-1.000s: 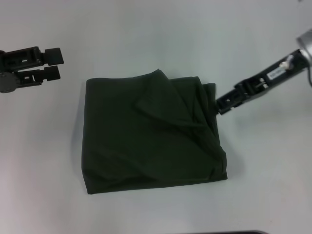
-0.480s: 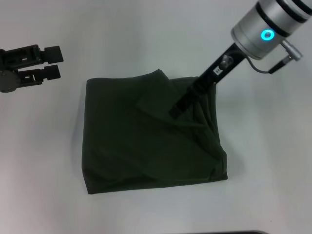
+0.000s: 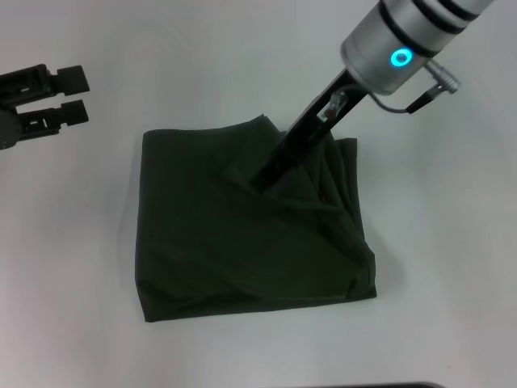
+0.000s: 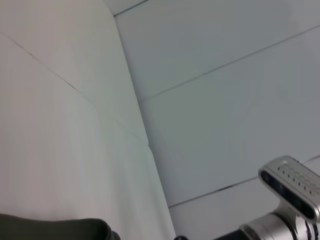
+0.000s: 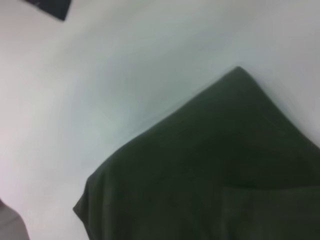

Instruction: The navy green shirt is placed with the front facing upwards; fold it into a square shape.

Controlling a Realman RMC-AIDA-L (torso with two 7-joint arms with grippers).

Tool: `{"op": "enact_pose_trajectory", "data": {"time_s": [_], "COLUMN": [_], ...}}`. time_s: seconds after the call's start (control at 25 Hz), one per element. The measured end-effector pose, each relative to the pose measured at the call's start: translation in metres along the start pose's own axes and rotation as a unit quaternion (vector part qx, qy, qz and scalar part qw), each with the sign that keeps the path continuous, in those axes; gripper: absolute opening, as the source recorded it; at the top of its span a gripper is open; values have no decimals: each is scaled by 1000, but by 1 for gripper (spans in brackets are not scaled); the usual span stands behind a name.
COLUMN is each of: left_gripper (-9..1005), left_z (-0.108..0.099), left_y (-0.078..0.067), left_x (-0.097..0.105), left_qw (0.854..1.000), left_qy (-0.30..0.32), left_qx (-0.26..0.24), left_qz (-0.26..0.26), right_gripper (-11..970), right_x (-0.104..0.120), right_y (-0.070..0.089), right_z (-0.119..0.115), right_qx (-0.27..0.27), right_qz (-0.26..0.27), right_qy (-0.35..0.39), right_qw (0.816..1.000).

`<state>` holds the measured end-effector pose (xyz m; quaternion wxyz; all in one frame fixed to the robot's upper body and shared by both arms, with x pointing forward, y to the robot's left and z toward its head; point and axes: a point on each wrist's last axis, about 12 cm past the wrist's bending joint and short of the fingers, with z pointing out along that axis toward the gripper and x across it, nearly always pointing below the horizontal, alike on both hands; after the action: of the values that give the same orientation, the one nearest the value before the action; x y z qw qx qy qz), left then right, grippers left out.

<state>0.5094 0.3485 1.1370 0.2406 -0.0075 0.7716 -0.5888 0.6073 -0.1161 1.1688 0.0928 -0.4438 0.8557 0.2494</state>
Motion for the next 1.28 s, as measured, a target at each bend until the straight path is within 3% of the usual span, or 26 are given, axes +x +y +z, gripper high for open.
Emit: {"op": "enact_pose_trajectory", "data": {"time_s": [0.64,1.28], "left_gripper": [808,809], "left_z": [1,7], "left_y": [2,4], "left_x": [-1,-2], "left_qw": [1000,1000], "left_qy": [-8,-6], "left_qx": [3,7], "left_qz": [-3,-10], "right_gripper": [711,714], "right_x": [5,12], "right_y": [4,-2], "right_z": [30,35], "right_qx": [37,55], "right_qz": [-16,-3], "right_qy": [36,47], "right_qw": [999,997]}}
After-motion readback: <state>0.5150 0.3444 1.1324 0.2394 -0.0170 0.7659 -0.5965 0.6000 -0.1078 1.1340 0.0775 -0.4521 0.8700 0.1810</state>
